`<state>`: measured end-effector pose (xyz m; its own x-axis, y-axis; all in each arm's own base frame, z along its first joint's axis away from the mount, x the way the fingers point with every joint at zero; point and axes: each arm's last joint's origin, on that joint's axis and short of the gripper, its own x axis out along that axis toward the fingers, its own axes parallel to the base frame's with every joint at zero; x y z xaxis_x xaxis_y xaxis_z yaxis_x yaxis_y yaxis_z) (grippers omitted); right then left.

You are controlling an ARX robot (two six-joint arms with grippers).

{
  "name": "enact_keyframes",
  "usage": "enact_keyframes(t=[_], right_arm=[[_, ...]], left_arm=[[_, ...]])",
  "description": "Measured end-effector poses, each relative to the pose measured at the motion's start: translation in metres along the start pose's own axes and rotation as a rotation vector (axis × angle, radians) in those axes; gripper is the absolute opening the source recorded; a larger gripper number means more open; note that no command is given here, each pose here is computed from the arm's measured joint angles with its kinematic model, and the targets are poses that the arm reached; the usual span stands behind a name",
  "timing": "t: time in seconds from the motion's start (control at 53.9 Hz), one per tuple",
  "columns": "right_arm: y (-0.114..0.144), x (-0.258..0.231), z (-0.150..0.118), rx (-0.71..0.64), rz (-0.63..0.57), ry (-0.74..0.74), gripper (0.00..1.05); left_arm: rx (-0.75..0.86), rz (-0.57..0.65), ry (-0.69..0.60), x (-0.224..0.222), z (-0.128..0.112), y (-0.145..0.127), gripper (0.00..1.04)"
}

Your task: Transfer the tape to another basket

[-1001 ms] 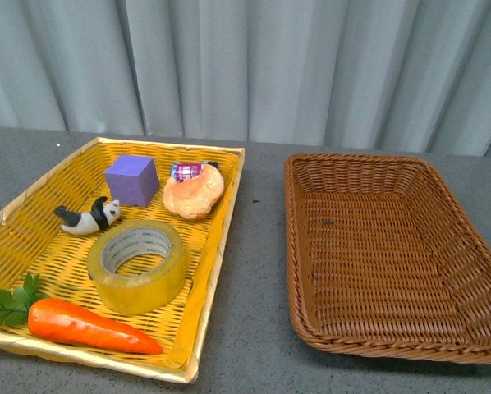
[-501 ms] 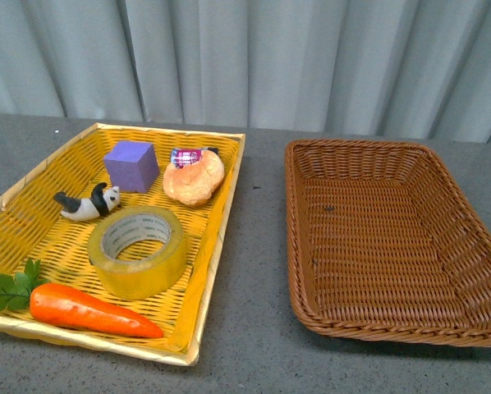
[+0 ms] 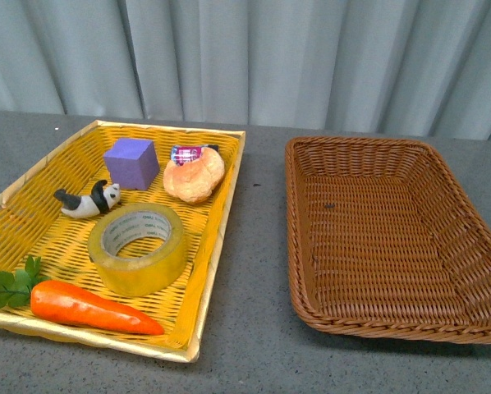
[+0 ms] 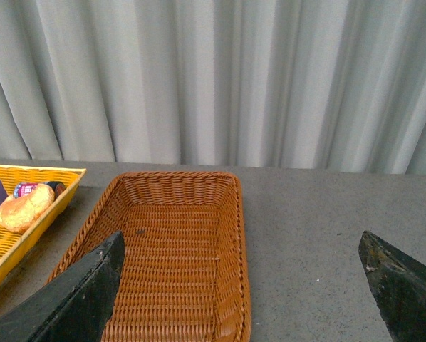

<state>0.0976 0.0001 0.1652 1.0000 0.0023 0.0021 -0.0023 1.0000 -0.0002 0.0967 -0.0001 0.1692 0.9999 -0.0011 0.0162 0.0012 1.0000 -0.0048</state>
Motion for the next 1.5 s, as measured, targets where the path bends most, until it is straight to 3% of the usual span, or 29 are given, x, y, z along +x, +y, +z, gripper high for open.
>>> enact_keyframes(t=[0.89,0.983,1.038,1.298,1.502], right_arm=[[0.000,0.000,0.000,0.000,0.000,0.000,0.96],[0.000,0.000,0.000,0.000,0.000,0.000,0.96],[0.000,0.000,0.000,0.000,0.000,0.000,0.96],[0.000,0.000,0.000,0.000,0.000,0.000,0.96],[0.000,0.000,0.000,0.000,0.000,0.000,0.96]], left_arm=[[-0.005,0.011,0.005,0.000,0.000,0.000,0.98],[-0.081,0.199,0.166,0.004,-0.005,0.001,0.98],[-0.138,0.244,0.214,0.011,-0.010,0.002,0.98],[-0.283,0.199,0.264,0.069,0.002,0.002,0.98],[-0.347,0.197,0.466,0.135,-0.012,0.000,0.98]])
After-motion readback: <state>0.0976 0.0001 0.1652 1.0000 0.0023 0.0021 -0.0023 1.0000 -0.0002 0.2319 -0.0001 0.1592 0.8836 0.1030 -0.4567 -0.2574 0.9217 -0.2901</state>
